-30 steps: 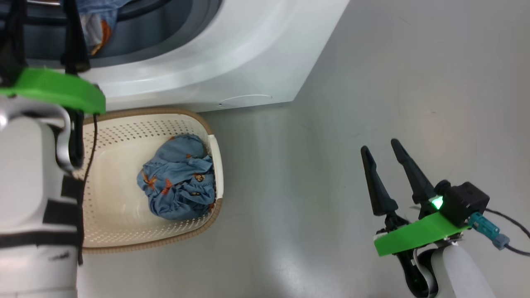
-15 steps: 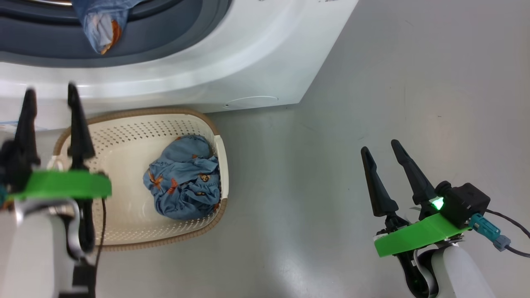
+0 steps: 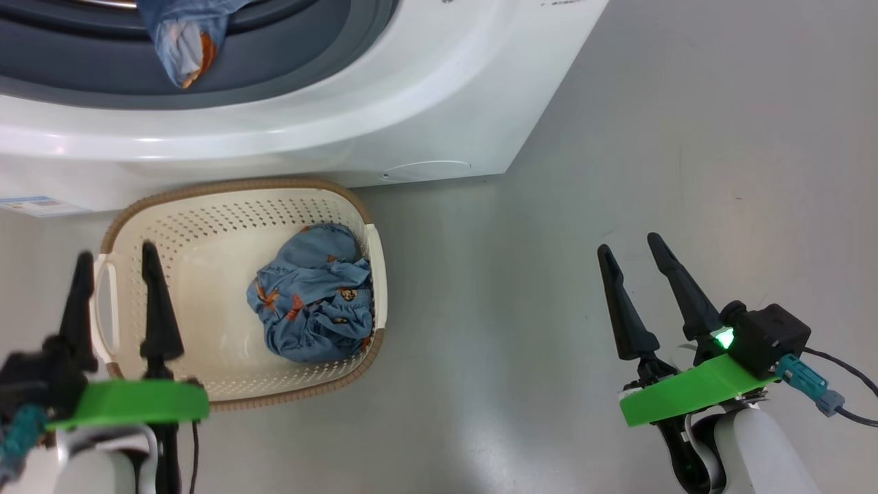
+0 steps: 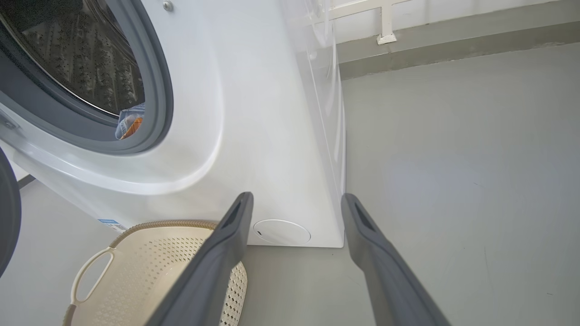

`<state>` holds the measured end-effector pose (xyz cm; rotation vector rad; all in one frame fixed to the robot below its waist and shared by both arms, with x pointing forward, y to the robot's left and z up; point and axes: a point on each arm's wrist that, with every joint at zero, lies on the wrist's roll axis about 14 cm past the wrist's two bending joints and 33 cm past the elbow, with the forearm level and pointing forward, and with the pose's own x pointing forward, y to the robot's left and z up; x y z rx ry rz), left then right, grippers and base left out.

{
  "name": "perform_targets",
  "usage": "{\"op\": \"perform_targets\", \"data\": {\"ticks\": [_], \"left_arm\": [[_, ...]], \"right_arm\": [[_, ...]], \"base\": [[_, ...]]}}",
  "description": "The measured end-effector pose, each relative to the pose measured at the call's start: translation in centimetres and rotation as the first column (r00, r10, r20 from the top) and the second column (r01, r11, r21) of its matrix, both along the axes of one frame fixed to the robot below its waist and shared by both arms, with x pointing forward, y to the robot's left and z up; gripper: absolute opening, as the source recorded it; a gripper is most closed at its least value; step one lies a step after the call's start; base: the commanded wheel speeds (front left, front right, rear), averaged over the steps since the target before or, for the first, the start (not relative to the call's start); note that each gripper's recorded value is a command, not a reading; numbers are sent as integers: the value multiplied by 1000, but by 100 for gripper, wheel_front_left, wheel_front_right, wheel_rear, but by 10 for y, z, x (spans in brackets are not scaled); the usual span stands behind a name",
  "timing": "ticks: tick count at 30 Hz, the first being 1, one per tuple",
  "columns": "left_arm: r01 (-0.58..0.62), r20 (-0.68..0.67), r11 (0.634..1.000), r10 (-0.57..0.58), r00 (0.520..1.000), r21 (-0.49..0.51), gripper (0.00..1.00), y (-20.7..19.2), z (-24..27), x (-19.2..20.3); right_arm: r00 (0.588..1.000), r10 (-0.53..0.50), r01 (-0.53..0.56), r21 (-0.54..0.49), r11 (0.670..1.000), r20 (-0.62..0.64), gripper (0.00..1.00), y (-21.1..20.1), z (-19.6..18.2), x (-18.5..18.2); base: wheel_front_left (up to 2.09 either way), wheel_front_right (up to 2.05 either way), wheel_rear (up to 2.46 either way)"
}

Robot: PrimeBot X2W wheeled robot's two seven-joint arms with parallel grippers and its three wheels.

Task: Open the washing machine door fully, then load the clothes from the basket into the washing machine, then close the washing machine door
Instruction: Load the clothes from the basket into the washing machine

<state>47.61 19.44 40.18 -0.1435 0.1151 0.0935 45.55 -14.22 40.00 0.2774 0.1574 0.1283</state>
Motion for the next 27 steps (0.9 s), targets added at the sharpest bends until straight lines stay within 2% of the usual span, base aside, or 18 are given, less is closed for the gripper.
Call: {"op": "perform_targets", "data": {"ticks": [10,27], "left_arm": [[-14,-74,999,17,997,36,100,5,-13,-37],[-10,-81,1000,11,997,19,100,-1,-15,-38]], "right_arm": [[1000,2,-2,2,1000,-11,100,1,-3,-4],[1000,-2,2,-2,1000,-12,100,-1,-2,-5]], "base": [[0,0,0],[0,0,0]]}}
